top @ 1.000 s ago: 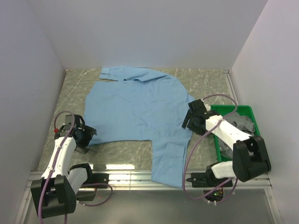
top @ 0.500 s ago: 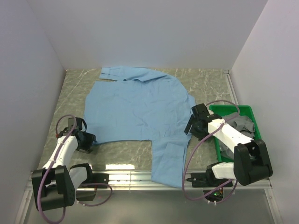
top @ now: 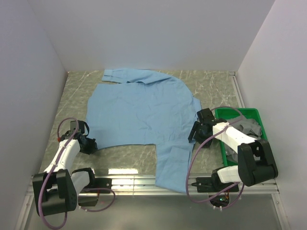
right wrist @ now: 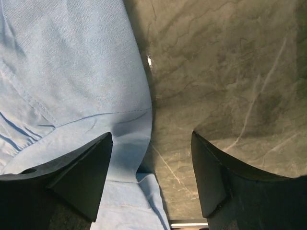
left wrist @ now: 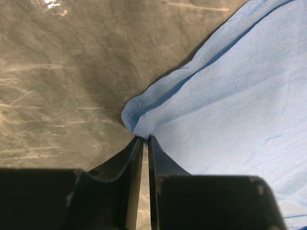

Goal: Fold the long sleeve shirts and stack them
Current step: Fold the shirt

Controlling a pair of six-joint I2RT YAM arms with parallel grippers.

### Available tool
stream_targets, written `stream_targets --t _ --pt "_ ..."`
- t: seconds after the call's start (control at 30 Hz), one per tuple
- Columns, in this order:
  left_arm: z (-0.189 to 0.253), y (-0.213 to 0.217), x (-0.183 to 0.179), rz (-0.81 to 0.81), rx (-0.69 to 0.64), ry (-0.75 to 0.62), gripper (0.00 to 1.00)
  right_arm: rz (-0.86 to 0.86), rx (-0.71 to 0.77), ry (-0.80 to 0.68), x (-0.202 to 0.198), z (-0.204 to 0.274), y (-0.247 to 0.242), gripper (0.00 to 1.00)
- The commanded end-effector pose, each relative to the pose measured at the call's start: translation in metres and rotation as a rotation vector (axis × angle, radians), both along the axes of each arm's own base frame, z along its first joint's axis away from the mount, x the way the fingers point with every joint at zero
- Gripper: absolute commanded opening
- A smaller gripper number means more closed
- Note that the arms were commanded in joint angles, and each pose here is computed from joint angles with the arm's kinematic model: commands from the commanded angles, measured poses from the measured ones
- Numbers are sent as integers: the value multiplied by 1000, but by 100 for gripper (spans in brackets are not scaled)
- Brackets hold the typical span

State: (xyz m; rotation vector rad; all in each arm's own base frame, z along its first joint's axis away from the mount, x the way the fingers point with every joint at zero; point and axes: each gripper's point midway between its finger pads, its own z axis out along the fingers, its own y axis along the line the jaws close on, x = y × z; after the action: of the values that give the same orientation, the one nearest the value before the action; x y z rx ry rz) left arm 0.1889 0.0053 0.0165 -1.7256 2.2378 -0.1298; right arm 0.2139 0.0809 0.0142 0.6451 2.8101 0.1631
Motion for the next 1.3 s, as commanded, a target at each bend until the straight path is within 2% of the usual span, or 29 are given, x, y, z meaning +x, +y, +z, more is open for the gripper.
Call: stream_targets --t 0.0,0.17,0.47,0.53,0.57,0.77,0.8,0.83,1.0,1.27 --pt "11 4 9 -14 22 -40 17 20 47 40 -6 -11 8 73" --pt "12 3 8 -17 23 -41 17 2 55 40 -8 -14 9 70" --pt "20 6 14 -17 39 -58 17 -27 82 11 -1 -12 14 50" --pt "24 8 16 -16 47 -68 17 -29 85 9 0 -12 15 43" --pt "25 8 17 -18 52 -70 17 -32 83 8 0 -12 14 36" --pt "31 13 17 -18 81 -63 15 -50 51 -31 4 -1 7 10" --pt "33 15 16 -21 89 -63 14 -56 39 -48 7 2 5 3" --pt "34 16 16 -25 93 -60 13 -57 33 -56 8 5 4 0" --pt "45 20 15 -31 120 -62 7 -45 -7 -89 7 22 -5 0" --pt "57 27 18 -26 161 -78 3 -40 -55 -167 13 55 -15 0"
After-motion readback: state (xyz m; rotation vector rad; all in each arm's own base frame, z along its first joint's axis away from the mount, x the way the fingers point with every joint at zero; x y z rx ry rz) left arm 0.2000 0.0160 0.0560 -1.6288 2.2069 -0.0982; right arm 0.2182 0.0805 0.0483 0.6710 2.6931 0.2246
